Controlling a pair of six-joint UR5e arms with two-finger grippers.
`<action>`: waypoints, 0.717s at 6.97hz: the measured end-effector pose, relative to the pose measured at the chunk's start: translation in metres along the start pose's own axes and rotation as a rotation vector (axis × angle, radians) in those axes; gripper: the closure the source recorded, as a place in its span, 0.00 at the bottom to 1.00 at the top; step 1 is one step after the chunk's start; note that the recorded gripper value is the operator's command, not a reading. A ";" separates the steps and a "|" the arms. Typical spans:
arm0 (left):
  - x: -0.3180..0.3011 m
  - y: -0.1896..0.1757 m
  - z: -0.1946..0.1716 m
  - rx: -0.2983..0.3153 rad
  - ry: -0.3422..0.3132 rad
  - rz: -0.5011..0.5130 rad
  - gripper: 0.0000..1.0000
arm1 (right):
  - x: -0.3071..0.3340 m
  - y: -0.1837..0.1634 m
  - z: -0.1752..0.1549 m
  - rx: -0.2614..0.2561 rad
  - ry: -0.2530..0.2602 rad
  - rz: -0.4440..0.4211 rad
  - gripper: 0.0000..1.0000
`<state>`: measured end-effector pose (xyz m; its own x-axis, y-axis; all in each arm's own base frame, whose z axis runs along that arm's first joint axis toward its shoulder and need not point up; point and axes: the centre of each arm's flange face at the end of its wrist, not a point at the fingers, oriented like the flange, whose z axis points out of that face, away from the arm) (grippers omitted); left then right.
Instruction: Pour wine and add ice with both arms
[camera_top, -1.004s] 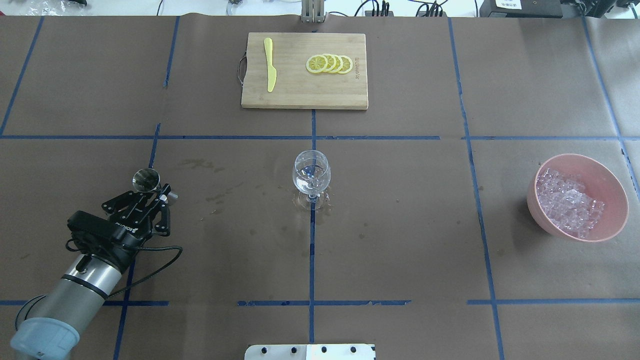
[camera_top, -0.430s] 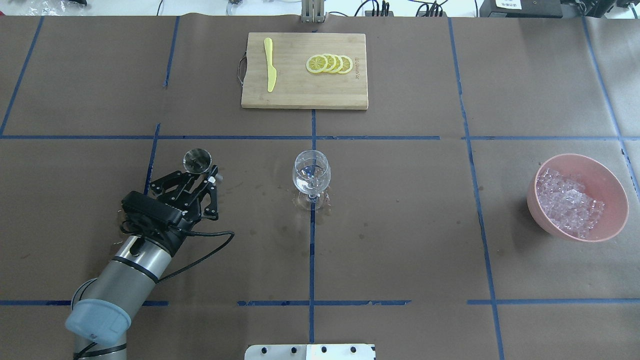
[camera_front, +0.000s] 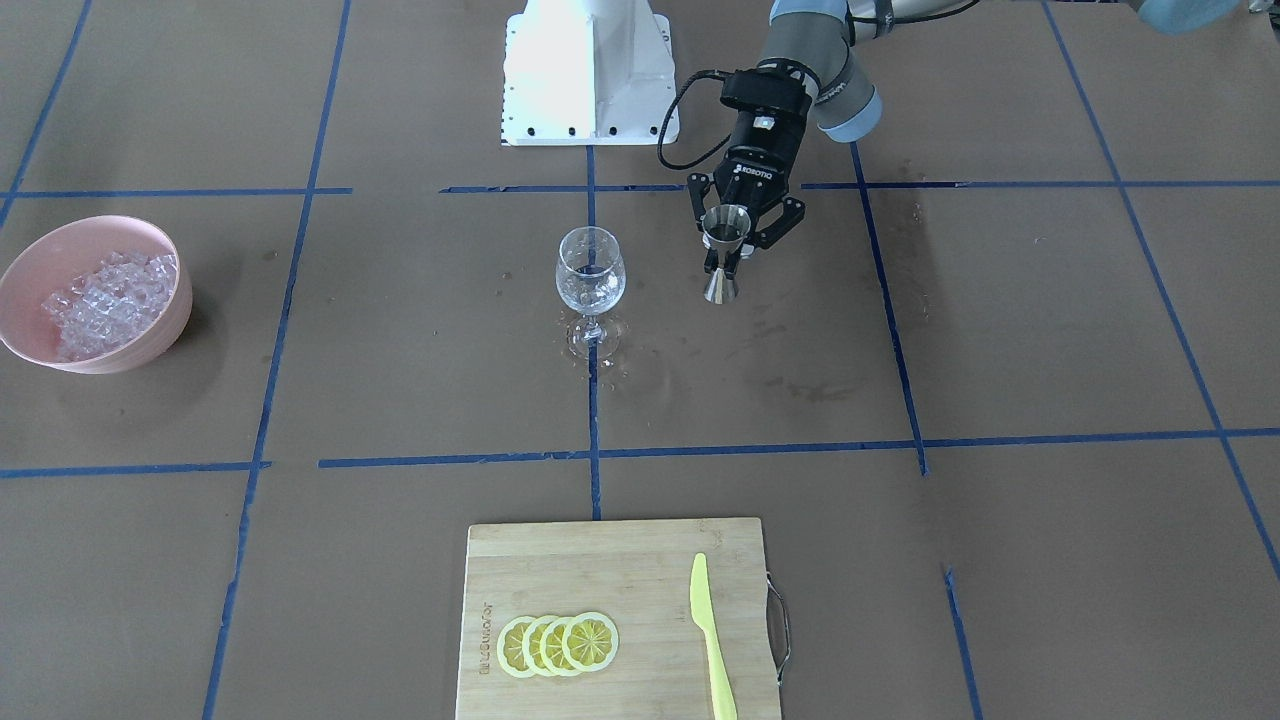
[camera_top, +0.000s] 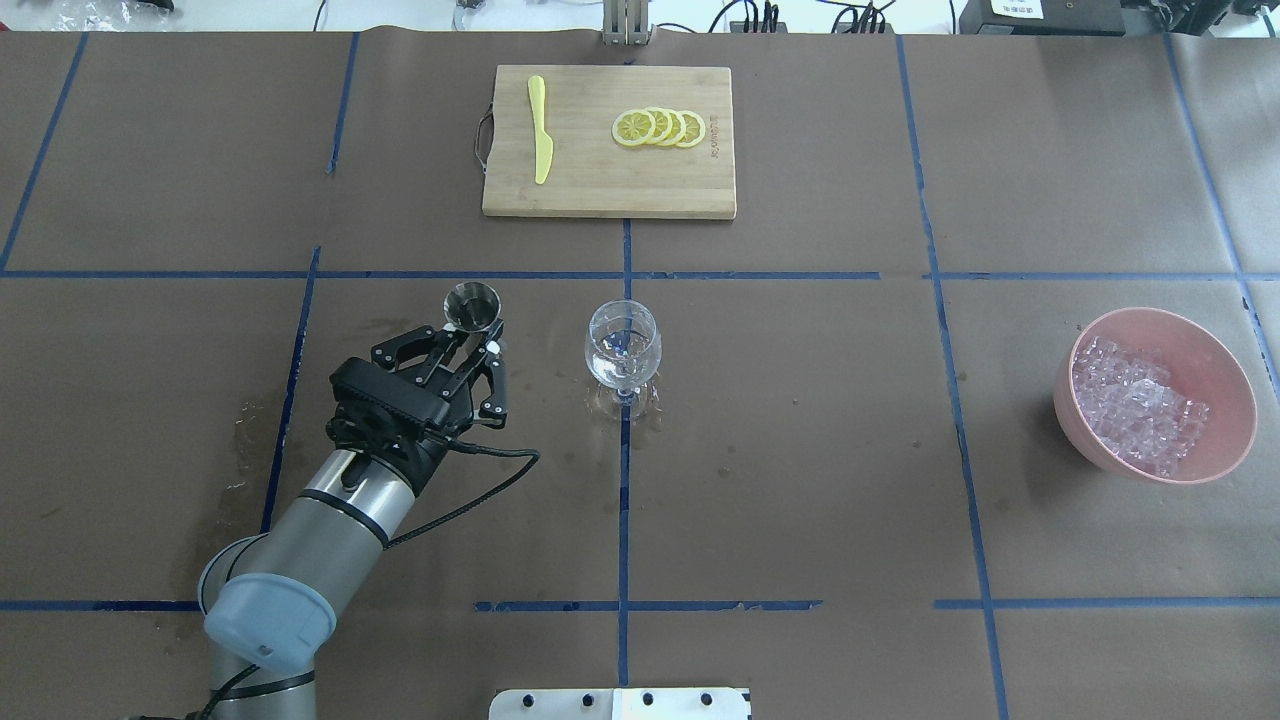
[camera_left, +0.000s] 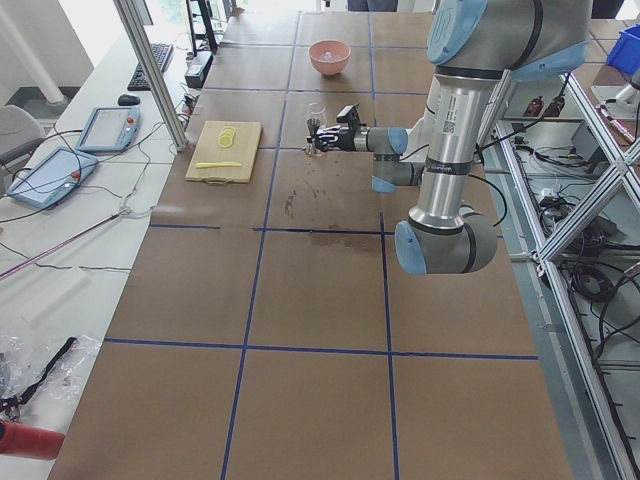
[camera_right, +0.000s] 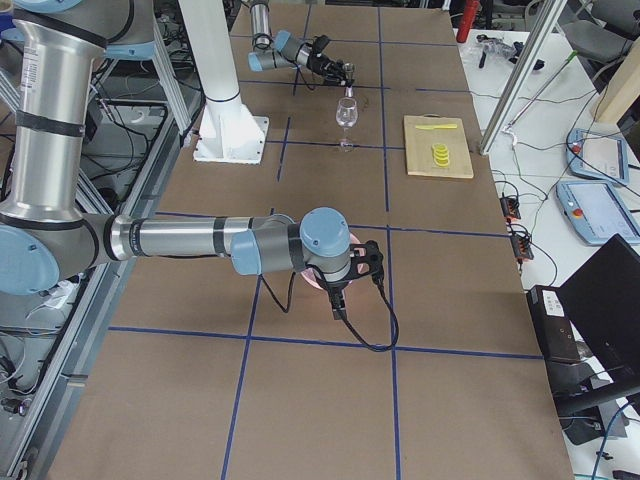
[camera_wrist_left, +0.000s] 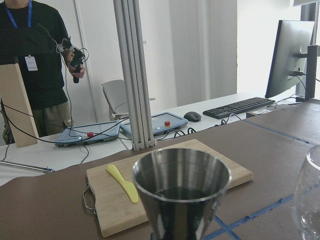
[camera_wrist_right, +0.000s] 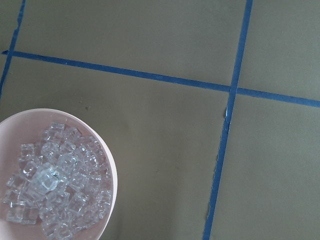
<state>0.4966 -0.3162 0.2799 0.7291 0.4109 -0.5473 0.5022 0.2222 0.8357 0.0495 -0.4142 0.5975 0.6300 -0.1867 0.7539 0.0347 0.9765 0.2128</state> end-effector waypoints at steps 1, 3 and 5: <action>0.013 -0.006 0.006 -0.016 -0.007 0.022 1.00 | 0.000 0.000 0.000 -0.001 0.000 0.001 0.00; 0.037 -0.019 0.017 -0.047 -0.022 0.086 1.00 | 0.001 0.001 0.001 -0.002 0.001 0.002 0.00; 0.048 -0.027 0.022 -0.058 -0.028 0.180 1.00 | 0.003 0.001 0.002 -0.005 0.001 0.006 0.00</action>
<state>0.5280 -0.3222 0.2299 0.8180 0.4236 -0.3891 0.3355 0.1980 0.9210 0.0496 -0.4135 0.6014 0.6312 -0.1809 0.7542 0.0349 0.9781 0.2054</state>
